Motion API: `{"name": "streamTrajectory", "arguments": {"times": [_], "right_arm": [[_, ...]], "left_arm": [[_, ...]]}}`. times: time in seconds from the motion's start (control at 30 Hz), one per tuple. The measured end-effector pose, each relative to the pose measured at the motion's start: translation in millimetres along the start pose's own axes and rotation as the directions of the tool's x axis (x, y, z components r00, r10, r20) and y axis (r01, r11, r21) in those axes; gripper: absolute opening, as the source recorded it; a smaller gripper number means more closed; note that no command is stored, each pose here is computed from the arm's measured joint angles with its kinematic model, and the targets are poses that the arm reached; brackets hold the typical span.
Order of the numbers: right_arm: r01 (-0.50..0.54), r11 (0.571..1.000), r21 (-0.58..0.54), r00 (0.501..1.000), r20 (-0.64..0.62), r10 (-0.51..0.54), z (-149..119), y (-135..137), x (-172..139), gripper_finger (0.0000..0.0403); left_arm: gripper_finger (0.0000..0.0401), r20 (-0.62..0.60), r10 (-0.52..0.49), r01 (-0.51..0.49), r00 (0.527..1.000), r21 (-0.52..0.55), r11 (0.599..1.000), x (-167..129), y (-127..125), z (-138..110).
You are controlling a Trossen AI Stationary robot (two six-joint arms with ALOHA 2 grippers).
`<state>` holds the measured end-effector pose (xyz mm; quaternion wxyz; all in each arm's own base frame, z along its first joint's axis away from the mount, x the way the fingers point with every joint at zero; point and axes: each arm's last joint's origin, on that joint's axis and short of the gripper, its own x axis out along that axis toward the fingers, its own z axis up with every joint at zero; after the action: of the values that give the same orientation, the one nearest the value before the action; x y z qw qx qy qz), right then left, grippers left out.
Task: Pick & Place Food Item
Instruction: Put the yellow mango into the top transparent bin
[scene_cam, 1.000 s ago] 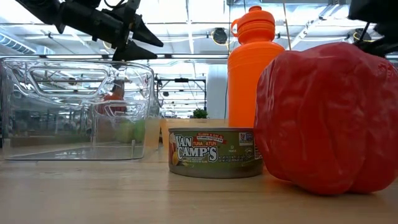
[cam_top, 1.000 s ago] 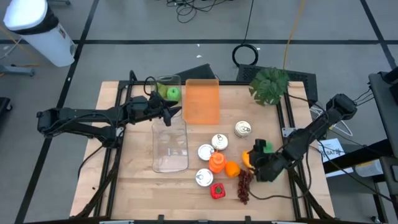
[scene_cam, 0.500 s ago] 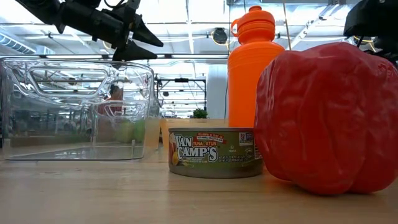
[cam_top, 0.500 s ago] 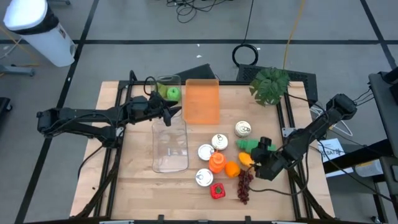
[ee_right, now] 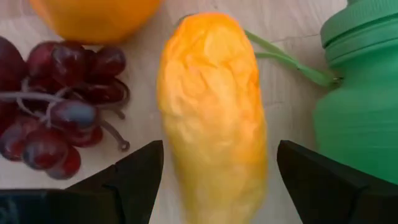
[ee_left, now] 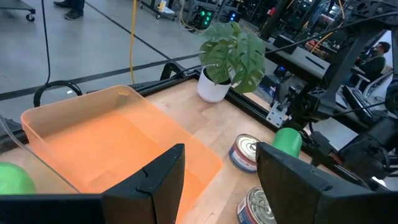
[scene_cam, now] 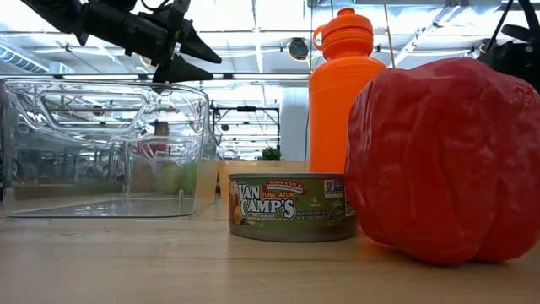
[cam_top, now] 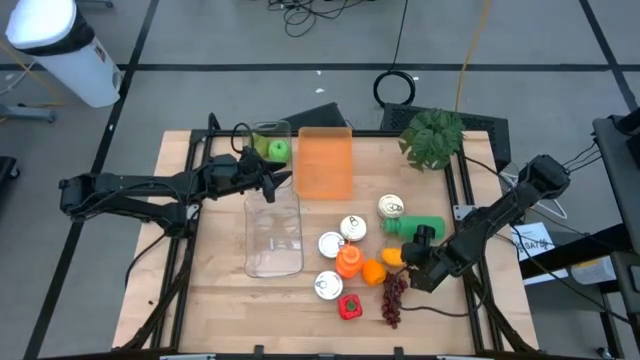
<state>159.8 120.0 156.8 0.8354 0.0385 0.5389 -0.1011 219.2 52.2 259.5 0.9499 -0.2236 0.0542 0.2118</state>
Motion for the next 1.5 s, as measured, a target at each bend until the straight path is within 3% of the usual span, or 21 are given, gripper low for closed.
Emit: {"name": "streamTrajectory", "arguments": {"times": [0.13,0.43,0.57,0.67,0.8,1.0,1.13,1.33,1.5], "right_arm": [[0.002,1.0,0.029,1.0,-0.002,-0.002,-2,-1,2,0.0274],[-0.014,0.999,0.049,1.0,-0.024,0.015,-5,-3,3,0.0187],[-0.079,0.994,0.07,0.996,-0.047,0.082,-2,-4,-6,0.0184],[-0.133,0.988,0.076,0.991,0.016,0.132,6,-4,-20,0.0193],[-0.202,0.978,0.048,0.976,0.092,0.197,15,-4,-36,0.0192],[-0.323,0.946,-0.029,0.917,0.237,0.32,24,-5,-57,0.0188],[-0.349,0.933,-0.087,0.872,0.334,0.357,29,-9,-70,0.0193],[-0.323,0.928,-0.187,0.78,0.502,0.373,36,-17,-92,0.019],[-0.213,0.953,-0.214,0.709,0.637,0.301,38,-30,-109,0.0193]], "left_arm": [[0.0209,0.0,0.0,0.0,1.0,0.0,1.0,0,0,0],[0.0209,0.0,0.0,0.0,1.0,0.012,1.0,0,0,0],[0.0209,0.0,0.0,0.0,1.0,0.011,1.0,0,0,0],[0.0209,0.0,0.001,-0.001,1.0,0.007,1.0,0,0,0],[0.0209,0.002,0.002,-0.002,1.0,-0.093,0.996,0,0,0],[0.0209,0.003,0.002,-0.001,1.0,-0.069,0.998,0,0,0],[0.0209,0.004,0.001,0.0,1.0,-0.069,0.998,0,0,0],[0.0209,0.011,0.003,-0.002,1.0,-0.05,0.999,0,0,1],[0.0209,0.011,0.004,-0.003,1.0,-0.051,0.999,0,0,1]]}}
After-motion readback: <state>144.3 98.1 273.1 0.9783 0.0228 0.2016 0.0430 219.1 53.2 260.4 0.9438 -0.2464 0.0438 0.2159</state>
